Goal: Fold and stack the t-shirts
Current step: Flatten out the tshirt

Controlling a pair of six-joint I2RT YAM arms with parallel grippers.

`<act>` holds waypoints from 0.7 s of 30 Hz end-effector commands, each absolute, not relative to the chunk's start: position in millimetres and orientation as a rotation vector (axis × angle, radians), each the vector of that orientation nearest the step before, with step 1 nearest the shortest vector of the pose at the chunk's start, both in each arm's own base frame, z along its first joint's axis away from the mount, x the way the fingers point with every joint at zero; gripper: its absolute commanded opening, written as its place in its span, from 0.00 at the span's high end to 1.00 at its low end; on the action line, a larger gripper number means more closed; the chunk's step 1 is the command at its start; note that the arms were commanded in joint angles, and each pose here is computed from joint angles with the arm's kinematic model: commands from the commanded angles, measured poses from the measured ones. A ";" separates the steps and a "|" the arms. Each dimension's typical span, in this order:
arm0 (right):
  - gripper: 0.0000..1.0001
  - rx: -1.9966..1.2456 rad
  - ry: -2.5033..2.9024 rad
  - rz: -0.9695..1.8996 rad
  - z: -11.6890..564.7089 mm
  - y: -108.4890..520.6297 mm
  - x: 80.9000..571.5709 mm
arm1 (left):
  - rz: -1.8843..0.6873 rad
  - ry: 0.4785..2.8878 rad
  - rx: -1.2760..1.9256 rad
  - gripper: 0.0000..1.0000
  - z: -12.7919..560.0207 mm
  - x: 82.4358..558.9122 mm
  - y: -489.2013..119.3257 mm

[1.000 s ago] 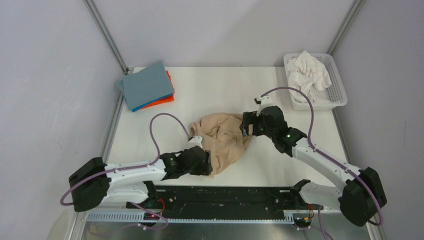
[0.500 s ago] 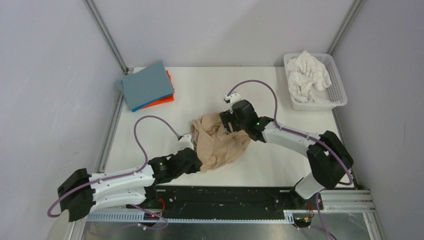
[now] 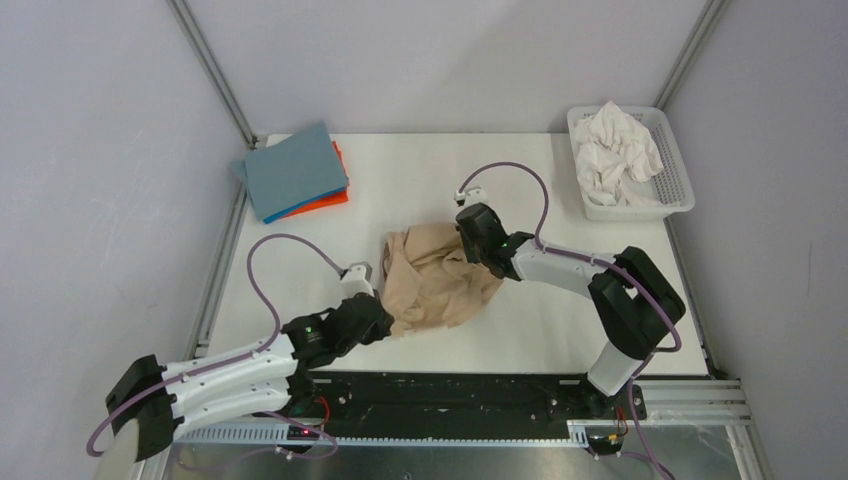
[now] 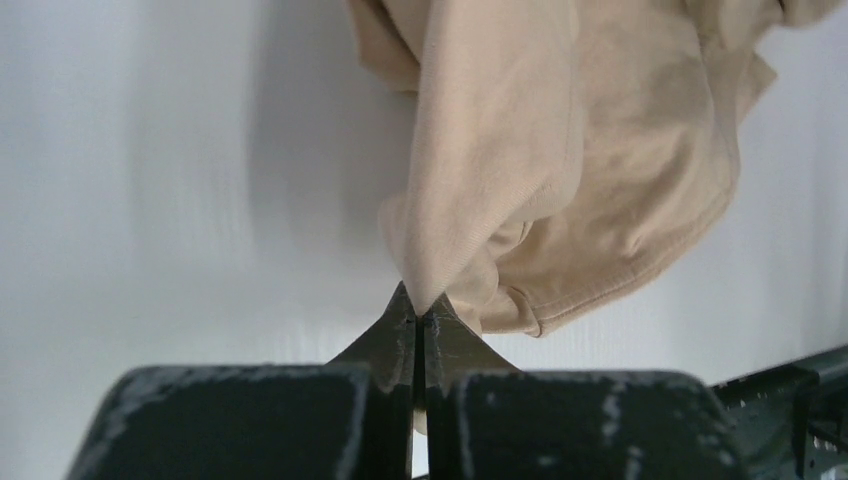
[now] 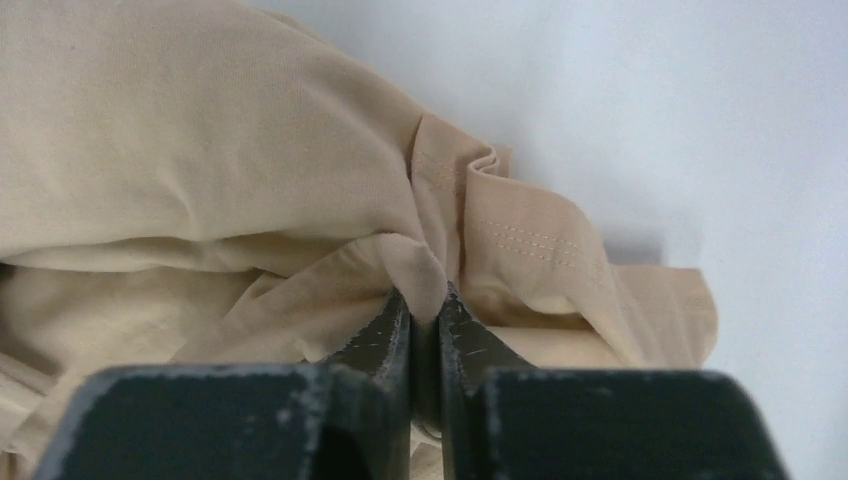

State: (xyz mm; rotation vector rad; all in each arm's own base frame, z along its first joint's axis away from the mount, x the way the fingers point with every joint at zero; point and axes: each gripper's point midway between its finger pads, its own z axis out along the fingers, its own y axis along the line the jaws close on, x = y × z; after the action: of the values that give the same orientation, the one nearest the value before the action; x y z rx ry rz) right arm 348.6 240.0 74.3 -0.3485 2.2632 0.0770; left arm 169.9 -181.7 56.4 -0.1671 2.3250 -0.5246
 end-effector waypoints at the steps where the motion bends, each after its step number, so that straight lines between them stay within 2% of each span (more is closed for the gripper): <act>1: 0.97 -0.138 2.206 0.042 125.7 212.7 344.0 | -0.434 2.203 -0.248 1.00 86.0 195.5 -154.1; 5: 0.99 0.024 2.201 0.024 152.6 164.2 324.8 | -0.419 2.082 -0.311 1.00 120.7 209.4 -129.3; 12: 1.00 0.229 2.152 0.162 177.7 88.6 293.8 | -0.322 1.940 -0.420 1.00 160.4 227.5 -87.1; 18: 1.00 0.189 2.106 0.334 188.0 79.3 284.6 | -0.193 1.908 -0.489 1.00 185.5 251.1 -62.7; 21: 1.00 0.073 2.007 0.513 224.5 106.6 293.3 | -0.269 1.828 -0.470 1.00 236.4 270.5 -75.3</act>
State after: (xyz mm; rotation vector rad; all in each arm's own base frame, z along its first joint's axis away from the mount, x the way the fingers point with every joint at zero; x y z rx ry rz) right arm 279.6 89.3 178.9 0.1939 2.1482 0.3662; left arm 245.8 -91.3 176.6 -0.4547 1.9622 -0.3413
